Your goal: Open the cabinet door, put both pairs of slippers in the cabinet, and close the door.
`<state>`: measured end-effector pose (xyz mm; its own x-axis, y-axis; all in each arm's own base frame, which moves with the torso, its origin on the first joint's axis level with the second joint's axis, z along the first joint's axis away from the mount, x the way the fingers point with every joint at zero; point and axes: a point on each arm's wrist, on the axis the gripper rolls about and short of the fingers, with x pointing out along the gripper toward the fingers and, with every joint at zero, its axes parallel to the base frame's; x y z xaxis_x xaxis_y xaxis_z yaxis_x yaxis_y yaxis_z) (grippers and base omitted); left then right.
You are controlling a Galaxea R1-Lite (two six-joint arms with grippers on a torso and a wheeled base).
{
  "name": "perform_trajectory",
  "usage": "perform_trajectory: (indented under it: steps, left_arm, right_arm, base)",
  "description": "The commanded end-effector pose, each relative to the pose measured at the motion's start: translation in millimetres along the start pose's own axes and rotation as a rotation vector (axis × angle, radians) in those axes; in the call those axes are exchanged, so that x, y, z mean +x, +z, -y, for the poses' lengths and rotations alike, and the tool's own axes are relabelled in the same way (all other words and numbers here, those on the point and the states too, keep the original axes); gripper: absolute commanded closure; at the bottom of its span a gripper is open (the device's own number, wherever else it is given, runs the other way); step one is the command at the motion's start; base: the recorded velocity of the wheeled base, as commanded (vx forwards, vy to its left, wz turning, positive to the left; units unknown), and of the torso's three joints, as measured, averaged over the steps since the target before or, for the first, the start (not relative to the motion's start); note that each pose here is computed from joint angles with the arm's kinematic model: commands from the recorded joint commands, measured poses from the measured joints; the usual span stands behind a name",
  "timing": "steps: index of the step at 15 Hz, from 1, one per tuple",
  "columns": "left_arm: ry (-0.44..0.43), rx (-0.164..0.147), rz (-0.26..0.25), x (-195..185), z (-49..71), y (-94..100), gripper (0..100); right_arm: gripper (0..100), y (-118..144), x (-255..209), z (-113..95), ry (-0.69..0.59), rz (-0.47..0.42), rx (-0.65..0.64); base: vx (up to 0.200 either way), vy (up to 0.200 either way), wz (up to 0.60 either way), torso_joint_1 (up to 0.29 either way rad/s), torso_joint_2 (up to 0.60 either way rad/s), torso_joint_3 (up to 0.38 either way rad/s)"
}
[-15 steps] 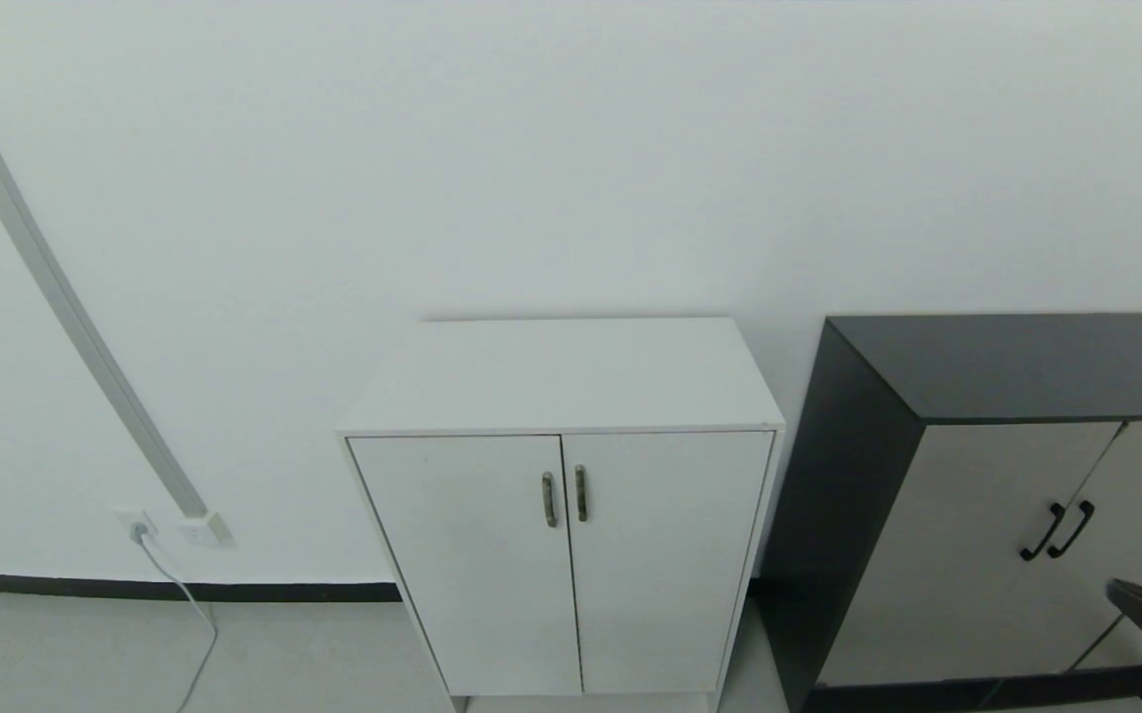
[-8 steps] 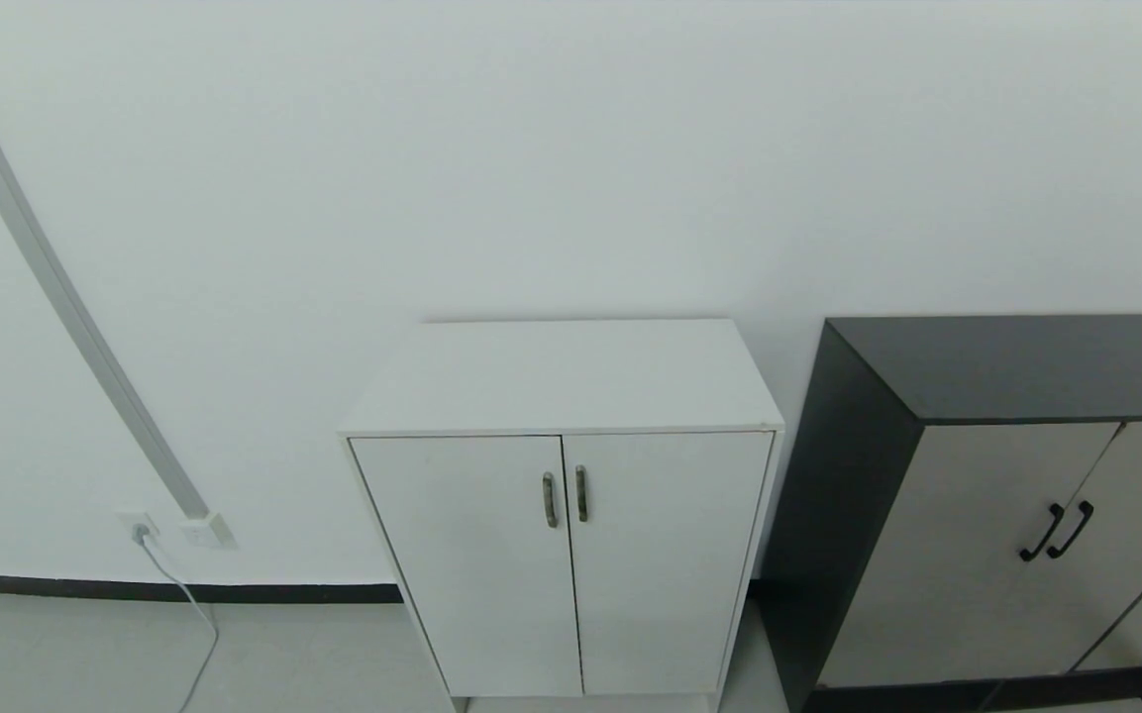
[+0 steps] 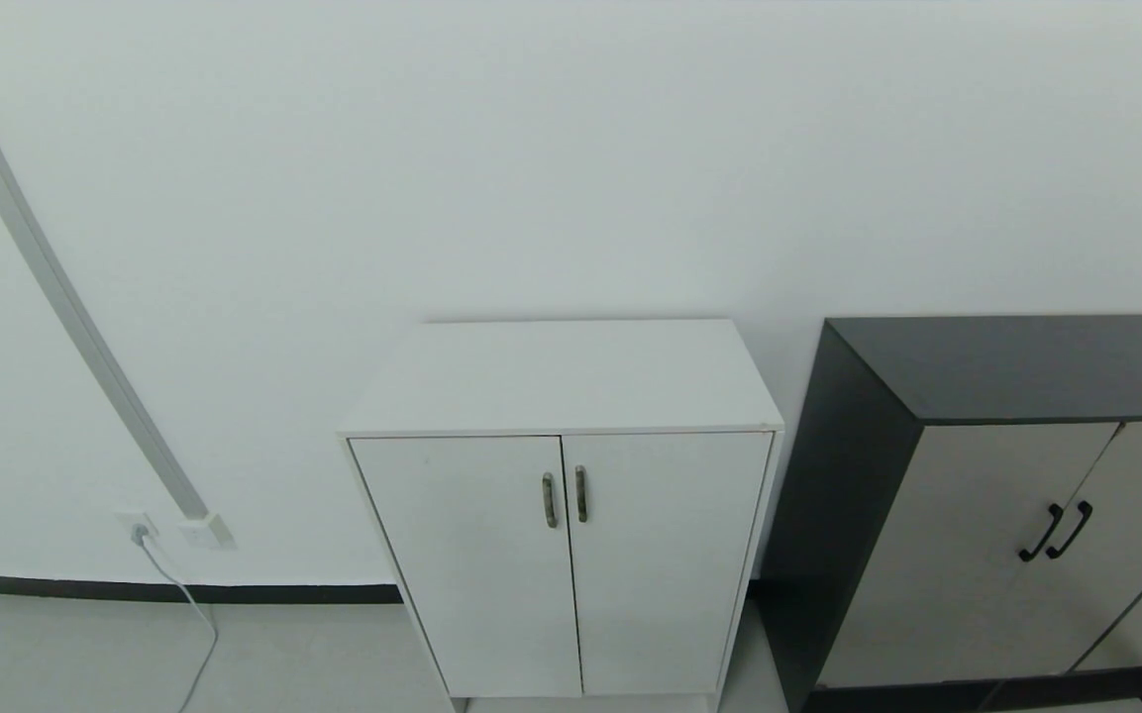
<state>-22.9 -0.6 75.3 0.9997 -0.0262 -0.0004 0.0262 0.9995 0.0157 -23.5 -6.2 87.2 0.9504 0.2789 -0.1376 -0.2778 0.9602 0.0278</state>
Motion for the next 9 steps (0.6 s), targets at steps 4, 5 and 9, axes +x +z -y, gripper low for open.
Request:
perform_trajectory:
  steps: [4,5,9]
  left_arm:
    - [0.000,0.000,0.000,0.0,0.0,0.5,100]
    - [-0.001,0.001,0.000,0.0,0.0,0.5,100]
    - [0.000,0.000,-0.001,0.1,0.0,0.0,100]
  right_arm:
    - [100,-7.3,8.9,1.9,-0.077,0.073,0.019]
    - [100,-7.8,8.6,2.1,-0.086,0.062,0.033]
    - [100,-7.7,13.5,-1.0,-0.330,-0.001,0.013]
  base:
    - [0.000,0.000,0.00,0.000,0.00,0.000]
    - [0.000,0.000,0.00,0.000,0.00,0.000]
    - [0.000,0.000,0.00,0.000,0.00,0.000]
